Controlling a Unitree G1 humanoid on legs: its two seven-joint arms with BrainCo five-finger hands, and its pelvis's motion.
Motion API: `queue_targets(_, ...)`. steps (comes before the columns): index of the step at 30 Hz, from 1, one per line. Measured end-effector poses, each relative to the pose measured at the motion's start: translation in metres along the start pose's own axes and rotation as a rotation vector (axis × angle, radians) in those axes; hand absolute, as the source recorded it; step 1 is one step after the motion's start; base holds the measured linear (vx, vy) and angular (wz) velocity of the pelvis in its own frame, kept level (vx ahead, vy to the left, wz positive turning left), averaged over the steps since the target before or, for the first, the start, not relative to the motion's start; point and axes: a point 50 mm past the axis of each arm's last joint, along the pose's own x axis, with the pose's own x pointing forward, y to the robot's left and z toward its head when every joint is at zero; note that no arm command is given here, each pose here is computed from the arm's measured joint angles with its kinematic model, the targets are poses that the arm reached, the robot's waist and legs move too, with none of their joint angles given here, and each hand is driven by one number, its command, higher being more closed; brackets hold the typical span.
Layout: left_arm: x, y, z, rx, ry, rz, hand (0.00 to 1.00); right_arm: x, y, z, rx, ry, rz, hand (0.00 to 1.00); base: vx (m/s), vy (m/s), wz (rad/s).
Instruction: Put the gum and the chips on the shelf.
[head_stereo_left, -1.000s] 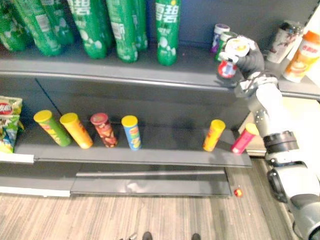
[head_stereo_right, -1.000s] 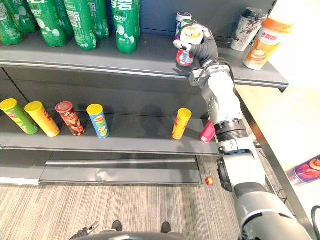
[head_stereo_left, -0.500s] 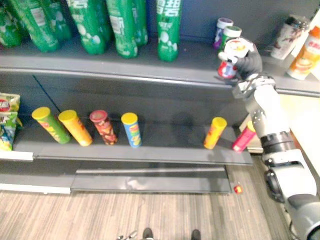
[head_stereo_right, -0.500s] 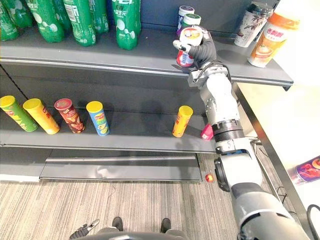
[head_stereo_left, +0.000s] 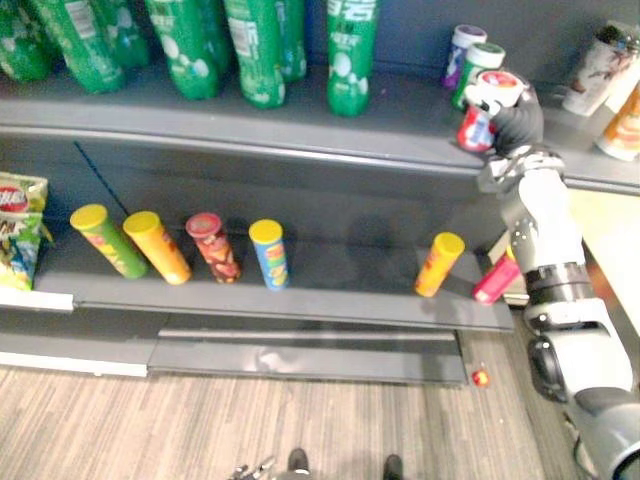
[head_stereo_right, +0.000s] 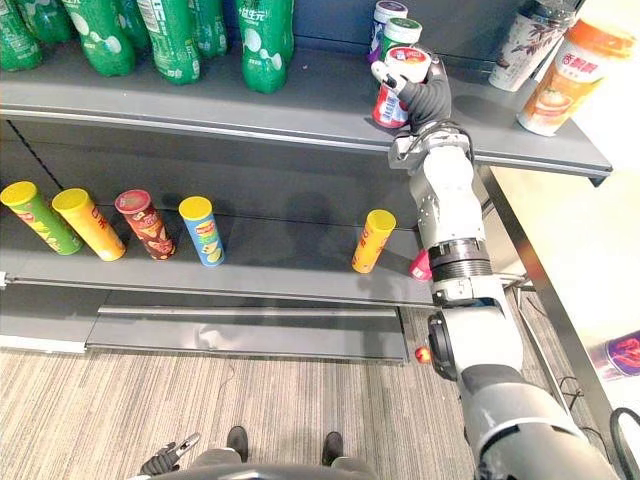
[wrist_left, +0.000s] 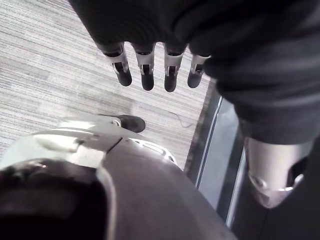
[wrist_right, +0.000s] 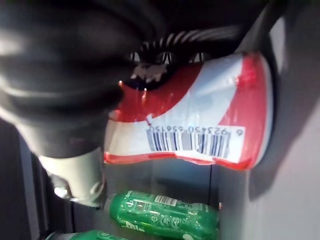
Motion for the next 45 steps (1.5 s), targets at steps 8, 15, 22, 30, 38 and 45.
queue_targets(8, 0.001, -0.001, 0.004, -0.019, -0.01, 0.008, 0.0, 0.007, -0.006, 0.006, -0.014, -0.002, -0.048, 0.0, 0.0, 0.0, 0.0)
queue_targets(15, 0.001, -0.001, 0.005, -0.027, -0.012, 0.007, 0.0, 0.007, -0.006, 0.005, -0.015, 0.001, -0.053, 0.0, 0.0, 0.0, 0.0)
queue_targets(22, 0.001, -0.001, 0.004, -0.025, -0.01, 0.009, 0.0, 0.003, -0.006, 0.006, -0.017, 0.003, -0.06, 0.0, 0.0, 0.0, 0.0)
queue_targets(30, 0.0, 0.002, 0.0, -0.019, 0.001, 0.019, 0.0, -0.005, -0.001, 0.025, -0.004, -0.098, -0.033, 0.0, 0.0, 0.0, -0.01)
queue_targets(38, -0.002, 0.008, -0.004, -0.036, 0.01, 0.05, 0.0, -0.011, -0.007, 0.066, 0.03, -0.316, -0.107, 0.0, 0.0, -0.001, 0.03)
queue_targets(45, -0.002, 0.012, -0.005, -0.05, 0.009, 0.08, 0.0, -0.026, -0.005, 0.104, 0.159, -0.524, -0.078, 0.0, -0.01, 0.001, 0.04)
